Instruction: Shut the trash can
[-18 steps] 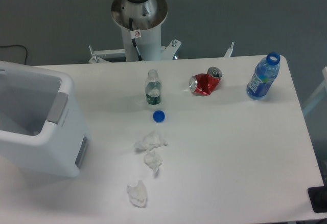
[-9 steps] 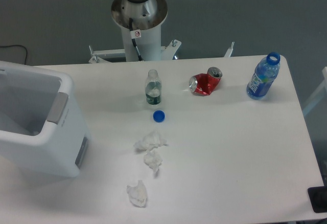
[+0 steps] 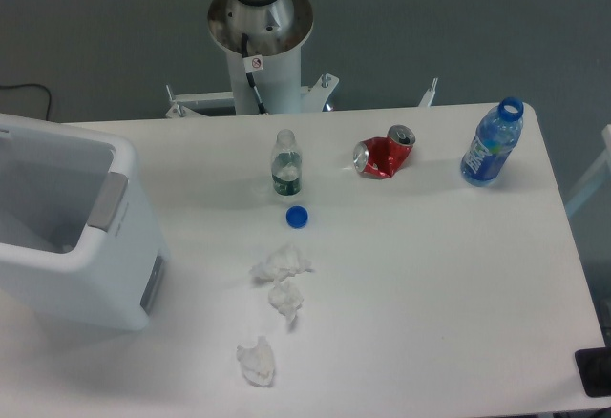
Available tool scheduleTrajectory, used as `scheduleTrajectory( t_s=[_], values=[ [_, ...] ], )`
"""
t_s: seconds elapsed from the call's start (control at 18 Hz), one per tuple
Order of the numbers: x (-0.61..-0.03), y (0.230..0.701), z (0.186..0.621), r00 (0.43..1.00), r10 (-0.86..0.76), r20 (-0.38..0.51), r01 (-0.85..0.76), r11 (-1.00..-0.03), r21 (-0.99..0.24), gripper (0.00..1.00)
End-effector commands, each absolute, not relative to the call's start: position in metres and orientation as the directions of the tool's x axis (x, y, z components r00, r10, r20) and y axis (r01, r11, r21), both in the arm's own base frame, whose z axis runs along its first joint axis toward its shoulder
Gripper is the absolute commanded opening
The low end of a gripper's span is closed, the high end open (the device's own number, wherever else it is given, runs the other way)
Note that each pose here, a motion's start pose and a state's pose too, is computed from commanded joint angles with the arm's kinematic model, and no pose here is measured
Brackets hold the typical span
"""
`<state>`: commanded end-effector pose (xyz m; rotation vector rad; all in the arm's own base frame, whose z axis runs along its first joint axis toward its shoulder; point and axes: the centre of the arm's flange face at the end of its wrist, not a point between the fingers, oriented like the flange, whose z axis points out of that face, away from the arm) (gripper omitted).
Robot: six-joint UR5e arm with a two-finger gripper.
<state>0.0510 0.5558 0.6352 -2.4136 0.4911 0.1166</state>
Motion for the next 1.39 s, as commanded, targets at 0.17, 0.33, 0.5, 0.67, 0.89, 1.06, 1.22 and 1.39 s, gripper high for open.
scheduleTrajectory(
  t_s=[0.17, 0.33, 0.5, 0.67, 0.89, 1.06, 1.22, 1.39],
  values=[
    [0.051, 0.55, 0.637, 0.926, -0.311, -0.214, -0.377, -0.715, -0.589, 0.02],
    [0.049, 0.548, 0.636, 0.927, -0.307, -0.215, -0.374, -0.718, -0.587, 0.0],
    [0.049, 0.543, 0.639, 0.928, -0.304, -0.216, -0.372, -0.717, -0.59, 0.0],
    [0.047, 0.543, 0.633, 0.929, -0.293, -0.228, -0.371, -0.73, -0.573, 0.0],
    [0.045, 0.545, 0.63, 0.928, -0.288, -0.236, -0.372, -0.737, -0.564, 0.0],
    [0.042, 0.543, 0.633, 0.93, -0.281, -0.239, -0.368, -0.736, -0.568, 0.0],
    [0.041, 0.542, 0.634, 0.93, -0.277, -0.242, -0.367, -0.738, -0.567, 0.0],
    [0.03, 0.543, 0.634, 0.935, -0.258, -0.242, -0.352, -0.745, -0.567, 0.0]
  ],
)
